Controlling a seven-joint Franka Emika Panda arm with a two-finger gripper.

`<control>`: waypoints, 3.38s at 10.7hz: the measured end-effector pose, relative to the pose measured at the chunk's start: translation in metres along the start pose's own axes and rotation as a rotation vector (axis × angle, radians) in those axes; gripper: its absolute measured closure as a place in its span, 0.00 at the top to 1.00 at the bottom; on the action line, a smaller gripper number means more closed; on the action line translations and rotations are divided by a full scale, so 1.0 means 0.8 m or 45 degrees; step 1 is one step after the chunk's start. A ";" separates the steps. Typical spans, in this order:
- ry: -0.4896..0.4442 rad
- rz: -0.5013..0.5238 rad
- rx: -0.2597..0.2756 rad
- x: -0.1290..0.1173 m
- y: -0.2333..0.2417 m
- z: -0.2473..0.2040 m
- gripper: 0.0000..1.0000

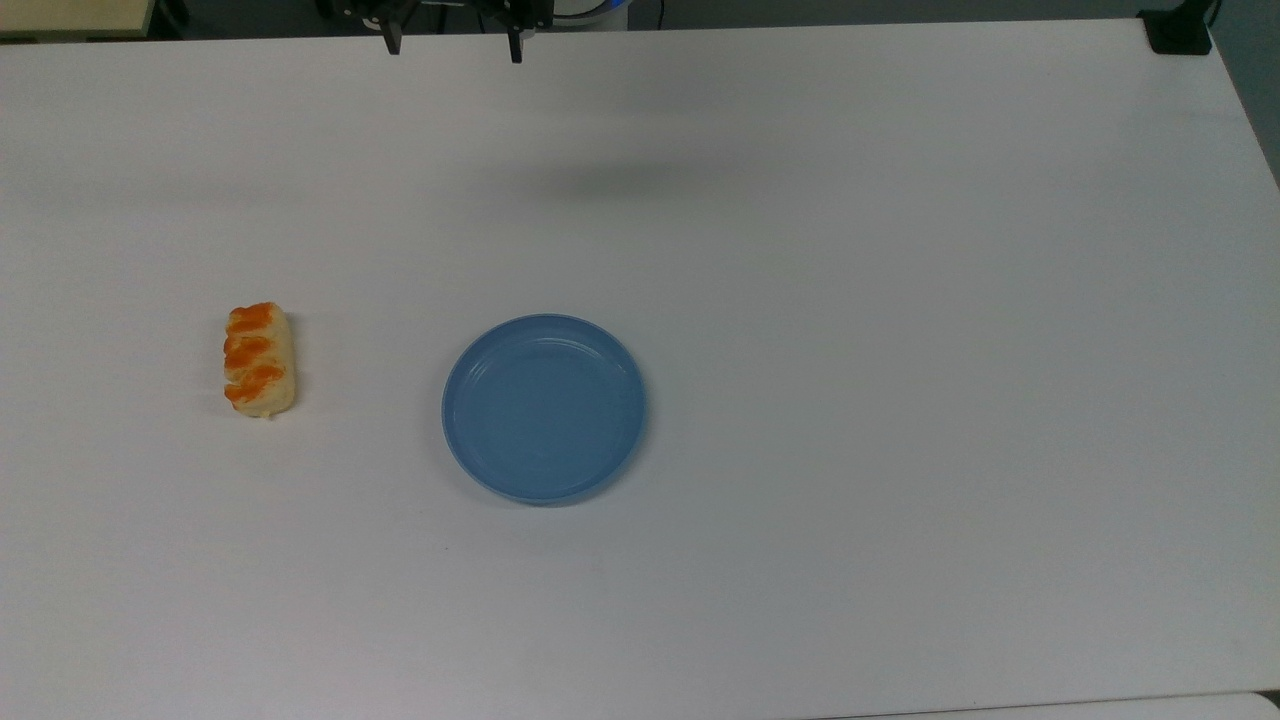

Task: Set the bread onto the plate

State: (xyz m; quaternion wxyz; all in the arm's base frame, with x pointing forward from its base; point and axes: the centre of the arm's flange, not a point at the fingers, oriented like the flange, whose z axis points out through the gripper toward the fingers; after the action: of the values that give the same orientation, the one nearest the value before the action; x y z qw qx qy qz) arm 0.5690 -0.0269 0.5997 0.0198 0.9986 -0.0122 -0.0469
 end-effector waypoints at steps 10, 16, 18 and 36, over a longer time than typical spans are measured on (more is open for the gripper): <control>0.001 0.022 0.002 0.001 0.012 0.002 1.00; 0.191 0.192 -0.047 0.053 0.149 0.054 1.00; 0.188 0.186 -0.098 0.077 0.220 0.128 1.00; 0.276 0.065 -0.164 0.172 0.180 0.297 0.30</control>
State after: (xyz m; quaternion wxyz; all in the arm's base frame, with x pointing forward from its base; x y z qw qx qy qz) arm 0.6800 -0.1837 0.3564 0.0862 0.9939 -0.0325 0.0611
